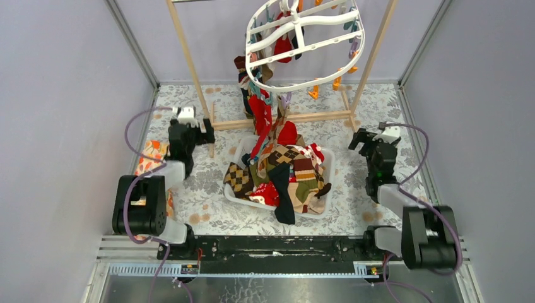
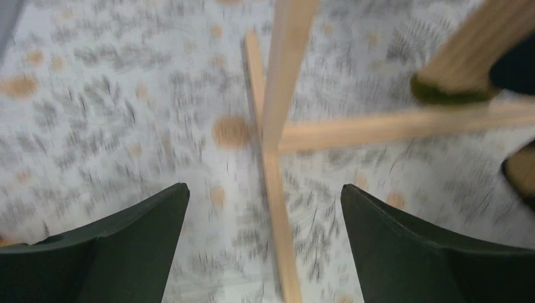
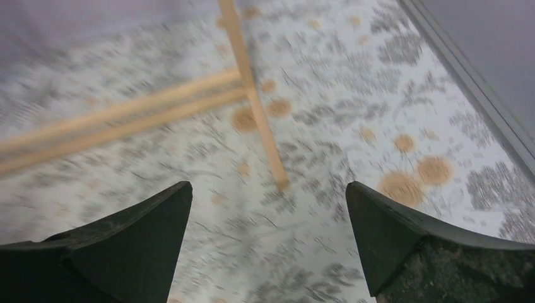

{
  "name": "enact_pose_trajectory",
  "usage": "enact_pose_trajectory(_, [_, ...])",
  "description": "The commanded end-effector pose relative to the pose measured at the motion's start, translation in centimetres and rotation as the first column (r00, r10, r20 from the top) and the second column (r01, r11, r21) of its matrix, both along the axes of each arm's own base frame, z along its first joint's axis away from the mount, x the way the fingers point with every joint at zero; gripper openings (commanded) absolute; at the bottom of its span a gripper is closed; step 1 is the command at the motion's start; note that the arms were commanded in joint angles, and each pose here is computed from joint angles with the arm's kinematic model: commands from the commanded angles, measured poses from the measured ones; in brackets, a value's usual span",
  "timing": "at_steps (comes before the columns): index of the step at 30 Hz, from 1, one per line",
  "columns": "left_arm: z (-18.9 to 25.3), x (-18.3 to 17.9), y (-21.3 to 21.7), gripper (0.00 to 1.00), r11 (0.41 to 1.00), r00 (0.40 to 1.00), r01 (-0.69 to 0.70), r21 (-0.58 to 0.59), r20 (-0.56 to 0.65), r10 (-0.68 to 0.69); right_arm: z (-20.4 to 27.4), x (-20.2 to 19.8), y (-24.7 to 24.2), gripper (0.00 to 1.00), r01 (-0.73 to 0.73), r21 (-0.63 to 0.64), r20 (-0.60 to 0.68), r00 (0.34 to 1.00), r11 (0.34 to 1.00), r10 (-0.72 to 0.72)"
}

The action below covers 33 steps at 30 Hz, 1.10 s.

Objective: Clip the socks to the hanger
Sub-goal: Open the clamp at the hanger.

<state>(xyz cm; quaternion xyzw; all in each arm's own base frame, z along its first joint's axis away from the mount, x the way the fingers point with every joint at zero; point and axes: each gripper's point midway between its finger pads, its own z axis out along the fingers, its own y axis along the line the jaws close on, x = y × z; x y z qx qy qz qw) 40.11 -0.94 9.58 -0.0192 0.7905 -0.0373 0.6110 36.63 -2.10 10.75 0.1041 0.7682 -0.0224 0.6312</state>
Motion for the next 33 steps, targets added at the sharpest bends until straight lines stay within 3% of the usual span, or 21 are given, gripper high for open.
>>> enact_pose_trajectory(1, [3.5,1.6,-0.4,0.99,0.994,0.969,0.094,-0.052,-0.226,-0.104,6.7,0.9,2.6,1.00,-0.101,0.167,0.135,0.988,0.981,0.079])
enact_pose_trajectory(4, [6.2,1.3,-0.8,0.99,0.979,0.934,0.160,-0.127,-0.303,-0.191,9.4,0.8,5.0,1.00,-0.217,0.259,0.194,0.966,0.941,0.169])
enact_pose_trajectory(6, [8.2,0.8,-1.0,0.99,0.969,0.919,0.193,-0.153,-0.318,-0.233,11.6,0.0,8.2,1.00,-0.394,0.283,0.256,0.910,0.874,0.327])
enact_pose_trajectory(8, [10.3,0.1,-1.1,0.99,0.961,0.910,0.222,-0.166,-0.318,-0.265,13.7,-0.9,11.2,1.00,-0.553,0.282,0.284,0.829,0.784,0.482])
enact_pose_trajectory(12, [14.1,-1.9,-1.8,0.99,0.942,0.895,0.294,-0.163,-0.298,-0.331,19.1,-2.4,15.1,1.00,-0.754,0.312,0.401,0.656,0.578,0.640])
enact_pose_trajectory(20, [19.2,-6.5,-5.3,0.99,0.865,0.848,0.437,-0.247,-0.209,-0.488,26.6,-4.7,18.6,0.93,-0.951,0.270,0.657,0.299,0.154,0.692])
enact_pose_trajectory(21, [19.7,-6.8,-5.6,0.99,0.857,0.842,0.449,-0.253,-0.201,-0.500,27.2,-5.0,18.7,0.93,-0.953,0.292,0.688,0.268,0.082,0.675])
enact_pose_trajectory(23, [20.3,-7.6,-6.2,0.99,0.839,0.828,0.471,-0.273,-0.193,-0.527,27.7,-4.6,19.5,0.90,-0.952,0.307,0.695,0.229,0.008,0.682])
enact_pose_trajectory(26, [20.9,-8.5,-7.0,0.99,0.816,0.807,0.500,-0.290,-0.186,-0.561,28.1,-5.1,21.5,0.87,-0.967,0.251,0.675,0.143,-0.043,0.724])
enact_pose_trajectory(33, [20.8,-9.4,-7.8,0.99,0.796,0.780,0.532,-0.288,-0.198,-0.593,29.0,-5.8,22.1,0.88,-0.978,0.202,0.684,0.107,-0.047,0.721])
